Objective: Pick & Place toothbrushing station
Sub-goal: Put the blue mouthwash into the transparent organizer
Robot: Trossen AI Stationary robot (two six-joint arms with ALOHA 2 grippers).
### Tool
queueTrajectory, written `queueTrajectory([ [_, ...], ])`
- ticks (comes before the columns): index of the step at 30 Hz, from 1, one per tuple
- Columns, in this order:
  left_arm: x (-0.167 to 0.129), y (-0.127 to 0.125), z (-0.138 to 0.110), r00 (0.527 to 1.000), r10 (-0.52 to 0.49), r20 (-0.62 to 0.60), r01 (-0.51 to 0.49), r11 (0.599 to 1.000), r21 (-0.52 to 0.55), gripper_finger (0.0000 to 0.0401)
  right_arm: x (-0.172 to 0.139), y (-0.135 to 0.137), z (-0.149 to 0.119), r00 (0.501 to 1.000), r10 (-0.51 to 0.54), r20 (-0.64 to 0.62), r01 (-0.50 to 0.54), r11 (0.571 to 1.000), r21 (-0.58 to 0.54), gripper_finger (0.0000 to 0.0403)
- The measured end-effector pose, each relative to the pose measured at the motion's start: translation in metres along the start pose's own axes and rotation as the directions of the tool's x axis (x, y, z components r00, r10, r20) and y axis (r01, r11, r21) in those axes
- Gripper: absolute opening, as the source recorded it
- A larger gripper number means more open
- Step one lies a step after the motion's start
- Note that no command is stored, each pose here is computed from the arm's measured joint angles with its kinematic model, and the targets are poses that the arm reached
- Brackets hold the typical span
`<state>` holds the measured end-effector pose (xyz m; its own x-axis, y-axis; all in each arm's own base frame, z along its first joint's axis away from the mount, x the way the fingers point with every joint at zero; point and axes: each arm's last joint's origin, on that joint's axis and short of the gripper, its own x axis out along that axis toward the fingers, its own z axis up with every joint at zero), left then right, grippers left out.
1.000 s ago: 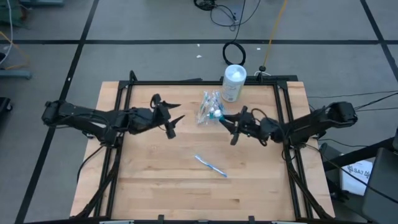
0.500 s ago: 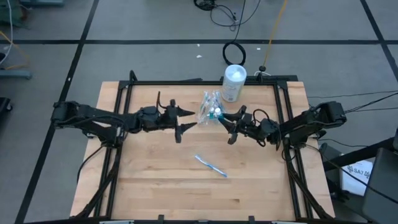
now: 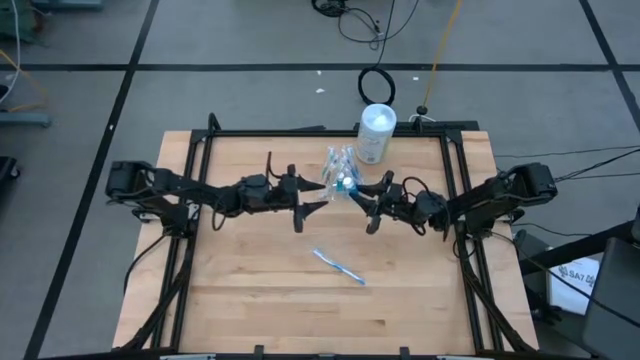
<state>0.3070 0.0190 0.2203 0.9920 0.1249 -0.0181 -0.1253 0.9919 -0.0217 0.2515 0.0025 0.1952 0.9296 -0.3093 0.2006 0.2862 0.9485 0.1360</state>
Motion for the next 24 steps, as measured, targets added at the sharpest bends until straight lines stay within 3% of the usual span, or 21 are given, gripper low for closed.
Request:
queueTrajectory([
  [4, -0.001, 0.003, 0.009, 1.000, 0.005, 0.019, -0.006, 0.999, 0.040, 0.0225, 0.003, -0.005, -0.004, 0.990, 0.134, -0.050, -0.135, 0.990, -0.026, 0.0100],
  [7, 0.006, 0.008, 0.027, 0.998, -0.062, -0.016, 0.062, 0.997, 0.049, 0.0225, 0.005, -0.012, -0.007, 0.984, 0.160, -0.084, -0.159, 0.987, 0.025, 0.0100],
  [10, 0.016, 0.013, 0.045, 0.975, -0.117, -0.187, 0.135, 0.987, 0.085, 0.0225, 0.006, -0.017, -0.009, 0.981, 0.155, -0.114, -0.150, 0.987, 0.052, 0.0100],
  [15, 0.030, 0.017, 0.067, 0.899, -0.071, -0.431, 0.156, 0.974, 0.166, 0.0225, 0.007, -0.020, -0.011, 0.977, 0.165, -0.137, -0.160, 0.986, 0.050, 0.0100],
  [19, 0.041, 0.018, 0.078, 0.893, -0.066, -0.445, 0.152, 0.975, 0.160, 0.0225, 0.007, -0.020, -0.011, 0.975, 0.176, -0.139, -0.170, 0.984, 0.051, 0.0100],
  [24, 0.053, 0.016, 0.070, 0.881, -0.115, -0.459, 0.178, 0.979, 0.097, 0.0225, 0.006, -0.019, -0.011, 0.960, 0.239, -0.144, -0.235, 0.971, 0.046, 0.0100],
])
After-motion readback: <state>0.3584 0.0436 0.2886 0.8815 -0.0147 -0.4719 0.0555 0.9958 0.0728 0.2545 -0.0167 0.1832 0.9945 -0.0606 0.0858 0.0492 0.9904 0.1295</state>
